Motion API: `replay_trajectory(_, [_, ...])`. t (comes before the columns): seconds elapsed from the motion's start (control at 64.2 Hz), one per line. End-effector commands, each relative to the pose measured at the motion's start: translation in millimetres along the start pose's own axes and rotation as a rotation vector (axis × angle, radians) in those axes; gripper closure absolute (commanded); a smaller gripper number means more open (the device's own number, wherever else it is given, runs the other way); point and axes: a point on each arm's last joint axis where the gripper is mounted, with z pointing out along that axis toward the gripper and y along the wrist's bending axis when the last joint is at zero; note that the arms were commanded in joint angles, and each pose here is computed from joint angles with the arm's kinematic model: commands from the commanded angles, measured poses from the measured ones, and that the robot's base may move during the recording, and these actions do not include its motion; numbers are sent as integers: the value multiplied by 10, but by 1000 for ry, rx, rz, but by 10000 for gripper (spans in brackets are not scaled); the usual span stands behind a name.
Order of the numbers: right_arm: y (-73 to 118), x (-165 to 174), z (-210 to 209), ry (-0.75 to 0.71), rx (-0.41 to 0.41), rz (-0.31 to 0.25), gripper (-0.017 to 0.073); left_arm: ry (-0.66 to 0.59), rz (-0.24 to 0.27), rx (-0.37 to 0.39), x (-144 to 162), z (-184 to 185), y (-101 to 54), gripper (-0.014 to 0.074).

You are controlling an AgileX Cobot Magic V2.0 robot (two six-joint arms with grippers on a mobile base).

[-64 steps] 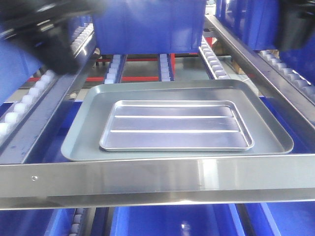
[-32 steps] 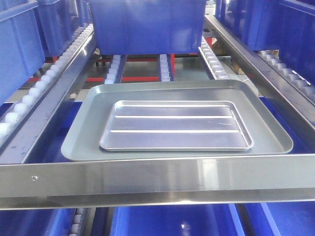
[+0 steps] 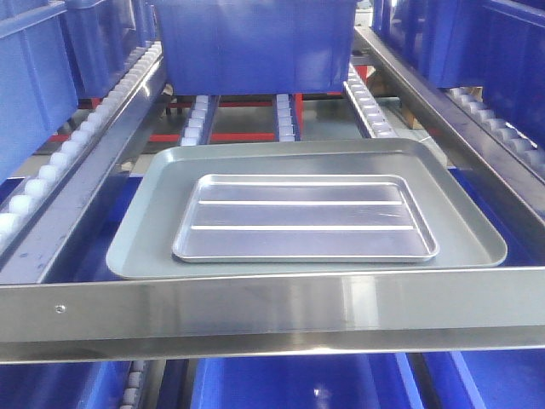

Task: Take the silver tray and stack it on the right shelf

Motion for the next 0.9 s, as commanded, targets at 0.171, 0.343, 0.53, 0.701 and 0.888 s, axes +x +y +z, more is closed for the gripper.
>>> replay_trajectory(0.171, [22, -140, -20, -95, -15, -26, 503, -105, 8, 31, -161, -71, -35, 687])
replay_trajectory(0.343, [22, -140, -20, -95, -15, -26, 503, -105, 8, 31, -161, -71, -35, 688])
replay_trajectory(0.53, [22, -140, -20, -95, -15, -26, 503, -103, 8, 30, -158, -71, -34, 688])
replay_trajectory(0.701, [22, -139, -20, -95, -15, -26, 503, -95, 94, 82, -118, -108, -83, 688])
replay_trajectory(0.888, [22, -139, -20, -95, -15, -26, 503, -198, 119, -75, 5, -155, 0, 688])
